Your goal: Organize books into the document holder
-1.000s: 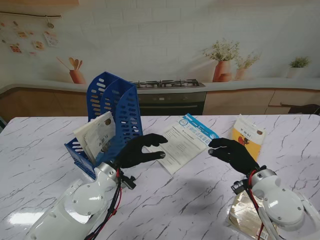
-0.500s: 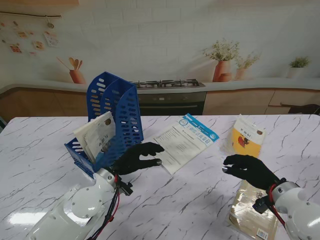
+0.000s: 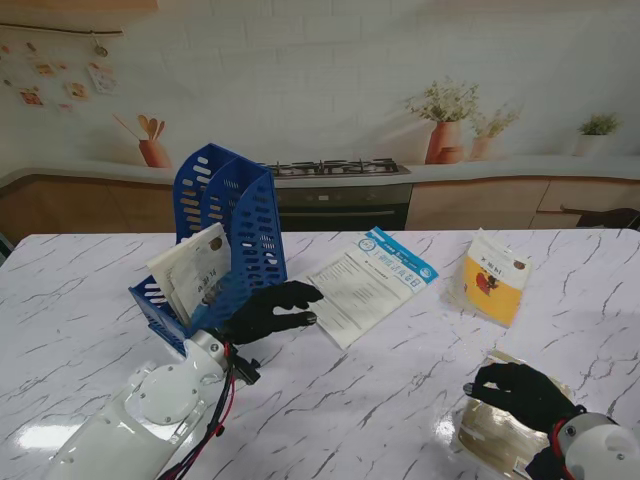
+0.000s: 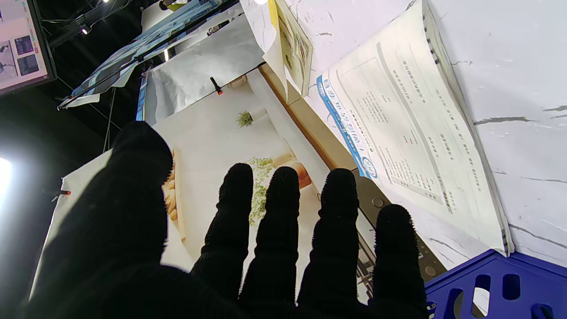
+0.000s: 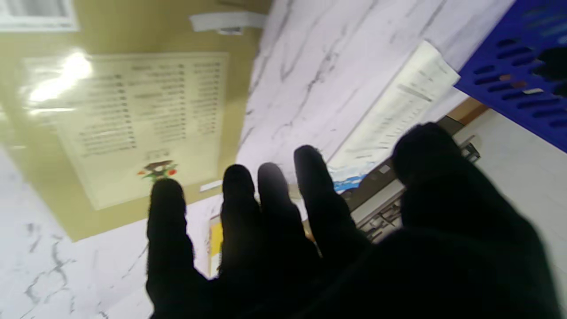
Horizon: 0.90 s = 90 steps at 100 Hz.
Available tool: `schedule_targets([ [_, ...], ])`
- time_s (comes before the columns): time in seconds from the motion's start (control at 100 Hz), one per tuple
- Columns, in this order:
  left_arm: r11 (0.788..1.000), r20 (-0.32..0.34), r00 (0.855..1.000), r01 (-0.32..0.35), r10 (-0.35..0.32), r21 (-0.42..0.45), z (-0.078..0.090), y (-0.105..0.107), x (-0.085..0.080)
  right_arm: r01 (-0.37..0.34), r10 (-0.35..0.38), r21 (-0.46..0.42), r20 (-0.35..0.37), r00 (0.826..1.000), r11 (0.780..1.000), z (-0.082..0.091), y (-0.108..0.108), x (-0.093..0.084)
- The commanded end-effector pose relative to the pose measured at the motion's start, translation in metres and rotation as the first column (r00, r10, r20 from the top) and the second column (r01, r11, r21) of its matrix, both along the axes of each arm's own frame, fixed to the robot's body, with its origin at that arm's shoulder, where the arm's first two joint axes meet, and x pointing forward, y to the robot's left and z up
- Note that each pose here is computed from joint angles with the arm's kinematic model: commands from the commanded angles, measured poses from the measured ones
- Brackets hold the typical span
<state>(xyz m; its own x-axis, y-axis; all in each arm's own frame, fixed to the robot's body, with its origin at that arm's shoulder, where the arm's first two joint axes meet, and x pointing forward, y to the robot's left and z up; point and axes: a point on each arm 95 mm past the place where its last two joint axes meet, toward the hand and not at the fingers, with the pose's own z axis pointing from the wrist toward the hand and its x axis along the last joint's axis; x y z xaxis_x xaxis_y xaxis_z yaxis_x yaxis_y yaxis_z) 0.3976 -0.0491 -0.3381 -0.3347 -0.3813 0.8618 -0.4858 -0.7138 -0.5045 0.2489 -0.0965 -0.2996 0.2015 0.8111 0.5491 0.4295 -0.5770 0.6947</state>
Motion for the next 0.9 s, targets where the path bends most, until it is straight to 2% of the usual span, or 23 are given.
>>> schedule_targets([
  [0.0, 1.0, 0.009, 1.0, 0.025, -0.025, -0.014, -0.001, -0.002, 0.0, 0.027, -0.028, -0.028, -0.028, 0.999, 0.999, -0.011, -0.001, -0.01],
  [0.13, 0.999, 0.001, 0.999, 0.035, -0.035, -0.026, -0.004, -0.003, 0.002, 0.056, -0.062, -0.096, -0.059, 0.996, 0.994, -0.02, -0.001, -0.015],
  [0.39, 0.999, -0.012, 1.0, 0.028, -0.029, -0.045, -0.004, -0.004, 0.002, -0.011, -0.023, -0.15, -0.225, 0.974, 0.989, -0.043, 0.004, -0.011],
  [0.6, 0.998, -0.03, 1.0, 0.004, -0.006, -0.059, -0.006, -0.004, -0.001, -0.054, 0.028, -0.091, -0.269, 0.963, 0.994, -0.061, 0.016, -0.002],
  [0.78, 0.998, -0.035, 0.999, -0.017, 0.015, -0.068, -0.006, -0.003, -0.003, -0.094, 0.084, -0.029, -0.244, 0.966, 0.995, -0.065, 0.029, 0.01],
  [0.89, 0.997, -0.047, 0.998, -0.033, 0.03, -0.07, -0.008, -0.001, -0.005, -0.148, 0.148, 0.018, -0.238, 0.96, 0.989, -0.067, 0.039, 0.018],
])
